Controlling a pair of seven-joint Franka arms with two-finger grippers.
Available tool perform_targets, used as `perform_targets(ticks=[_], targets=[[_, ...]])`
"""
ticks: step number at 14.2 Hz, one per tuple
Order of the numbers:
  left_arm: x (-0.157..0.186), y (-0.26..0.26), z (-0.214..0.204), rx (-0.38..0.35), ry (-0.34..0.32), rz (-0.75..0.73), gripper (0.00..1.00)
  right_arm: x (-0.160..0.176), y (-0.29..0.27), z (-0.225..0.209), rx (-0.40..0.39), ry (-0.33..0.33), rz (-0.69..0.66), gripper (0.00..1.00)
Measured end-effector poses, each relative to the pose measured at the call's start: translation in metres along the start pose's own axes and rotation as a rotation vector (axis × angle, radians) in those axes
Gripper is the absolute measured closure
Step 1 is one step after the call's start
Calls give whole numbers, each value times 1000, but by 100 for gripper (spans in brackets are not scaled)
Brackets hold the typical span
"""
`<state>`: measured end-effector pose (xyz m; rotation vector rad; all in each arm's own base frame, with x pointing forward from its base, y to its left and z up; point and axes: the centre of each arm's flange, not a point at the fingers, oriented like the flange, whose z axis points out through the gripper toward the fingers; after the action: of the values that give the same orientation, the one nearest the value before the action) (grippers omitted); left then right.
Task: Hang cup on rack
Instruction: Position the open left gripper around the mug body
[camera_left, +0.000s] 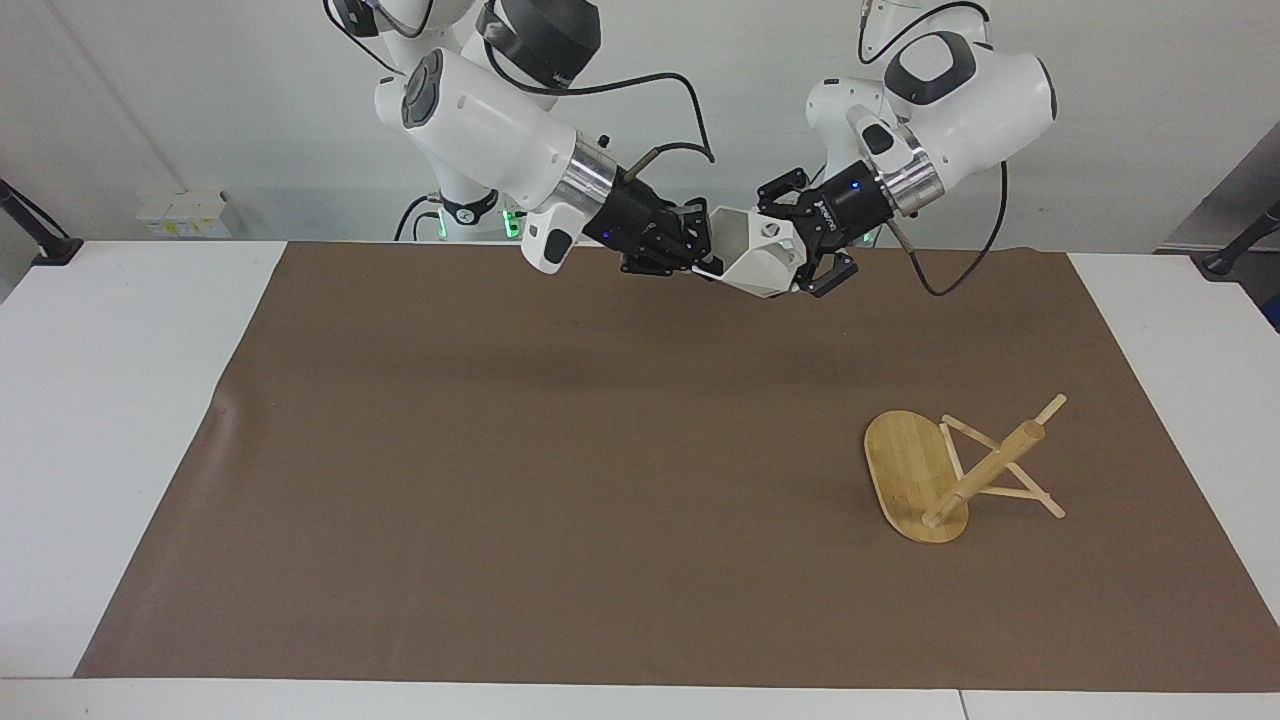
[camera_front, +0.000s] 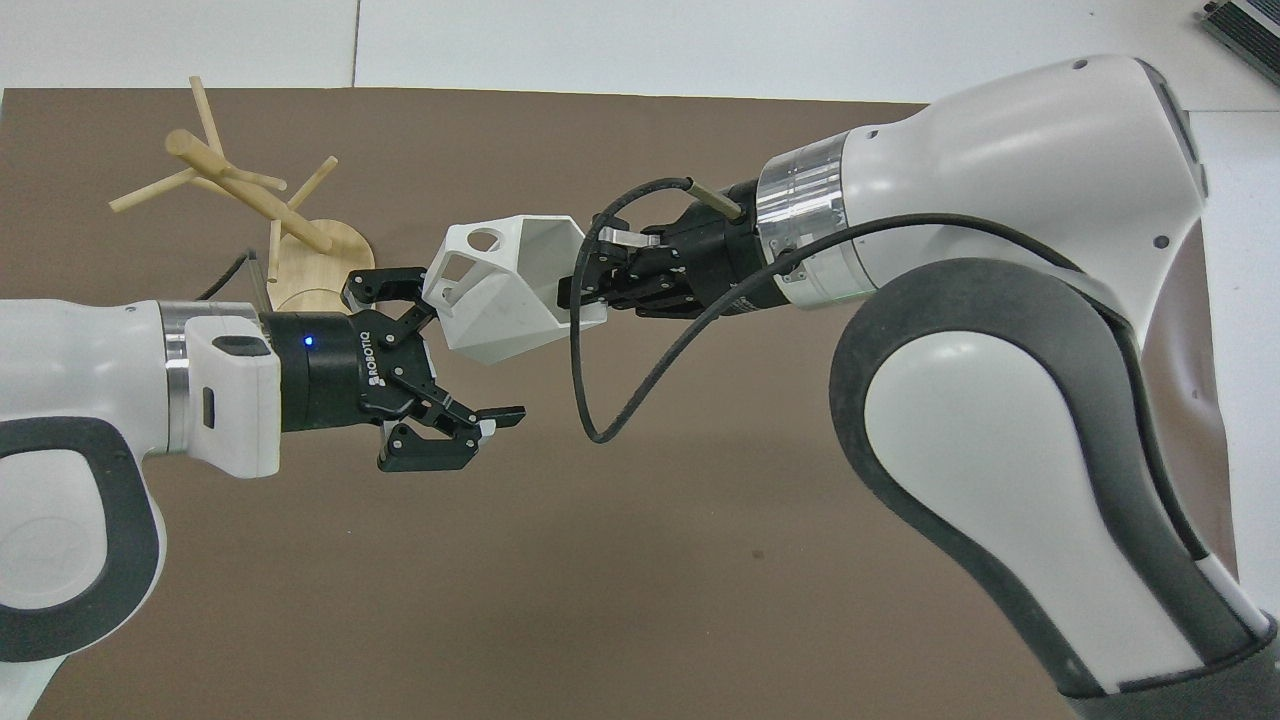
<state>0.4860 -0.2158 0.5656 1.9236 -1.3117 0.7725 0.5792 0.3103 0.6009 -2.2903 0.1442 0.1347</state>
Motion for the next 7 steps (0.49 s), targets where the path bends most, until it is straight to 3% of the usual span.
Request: perform_targets(ticks=[7], targets=[[-4,-7,-7,10,8,22,0,-7,2,5,-27,-63,-2,94]])
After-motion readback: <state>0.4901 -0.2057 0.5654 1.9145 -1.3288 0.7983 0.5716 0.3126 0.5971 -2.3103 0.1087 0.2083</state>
